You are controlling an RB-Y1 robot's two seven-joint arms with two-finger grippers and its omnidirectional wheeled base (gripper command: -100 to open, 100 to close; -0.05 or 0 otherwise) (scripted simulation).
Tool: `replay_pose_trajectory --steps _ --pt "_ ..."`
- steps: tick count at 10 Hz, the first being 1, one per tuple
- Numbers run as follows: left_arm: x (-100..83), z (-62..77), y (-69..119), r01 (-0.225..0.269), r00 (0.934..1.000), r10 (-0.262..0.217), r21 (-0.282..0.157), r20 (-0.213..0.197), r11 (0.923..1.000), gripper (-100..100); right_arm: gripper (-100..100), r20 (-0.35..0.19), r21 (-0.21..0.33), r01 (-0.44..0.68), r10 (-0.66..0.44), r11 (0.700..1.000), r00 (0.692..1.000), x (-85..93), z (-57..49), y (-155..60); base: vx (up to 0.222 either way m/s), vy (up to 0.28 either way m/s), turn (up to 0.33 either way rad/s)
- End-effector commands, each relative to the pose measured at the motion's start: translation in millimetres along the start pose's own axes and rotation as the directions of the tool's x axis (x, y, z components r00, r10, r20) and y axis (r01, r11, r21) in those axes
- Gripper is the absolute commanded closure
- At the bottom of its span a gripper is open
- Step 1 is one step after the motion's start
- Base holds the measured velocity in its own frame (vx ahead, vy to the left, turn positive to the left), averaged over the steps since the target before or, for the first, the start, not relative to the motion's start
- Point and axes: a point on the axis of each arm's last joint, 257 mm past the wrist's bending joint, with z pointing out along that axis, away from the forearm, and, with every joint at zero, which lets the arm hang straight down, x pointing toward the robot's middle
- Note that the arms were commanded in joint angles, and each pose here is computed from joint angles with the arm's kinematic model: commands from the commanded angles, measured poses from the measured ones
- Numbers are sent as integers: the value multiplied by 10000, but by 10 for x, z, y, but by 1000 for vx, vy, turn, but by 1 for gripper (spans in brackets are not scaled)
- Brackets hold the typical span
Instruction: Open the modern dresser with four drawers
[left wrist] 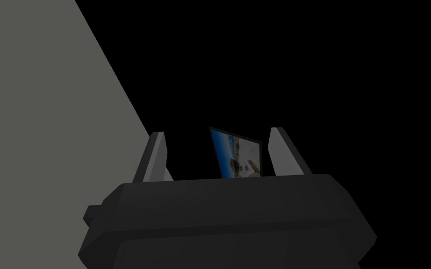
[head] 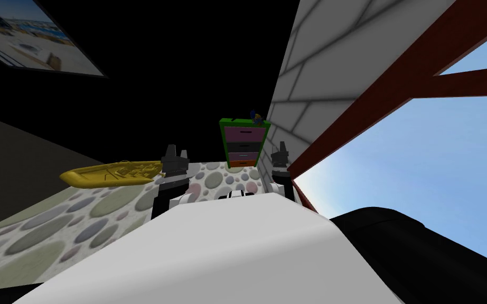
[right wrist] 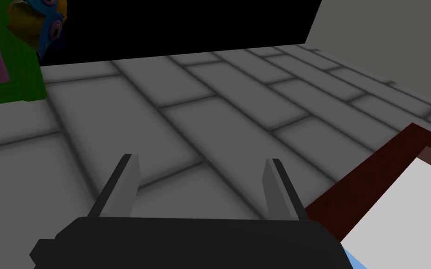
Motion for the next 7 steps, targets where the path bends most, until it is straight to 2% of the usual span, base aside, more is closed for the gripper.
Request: replay_pose_trajectory --steps 1,4,7 --pt "0 -1 2 0 10000 0 -6 0 10000 0 -100 -546 89 746 -740 9972 9958 64 -5 -41 35 28 -19" --pt "0 -1 3 0 10000 0 -9 1 10000 0 -100 -1325 125 2276 -2240 9737 9655 144 -21 -127 65 45 -30" --pt "0 -1 3 0 10000 0 -9 1 10000 0 -100 -2073 -32 4211 -4125 9070 8870 197 -46 -244 90 62 -50"
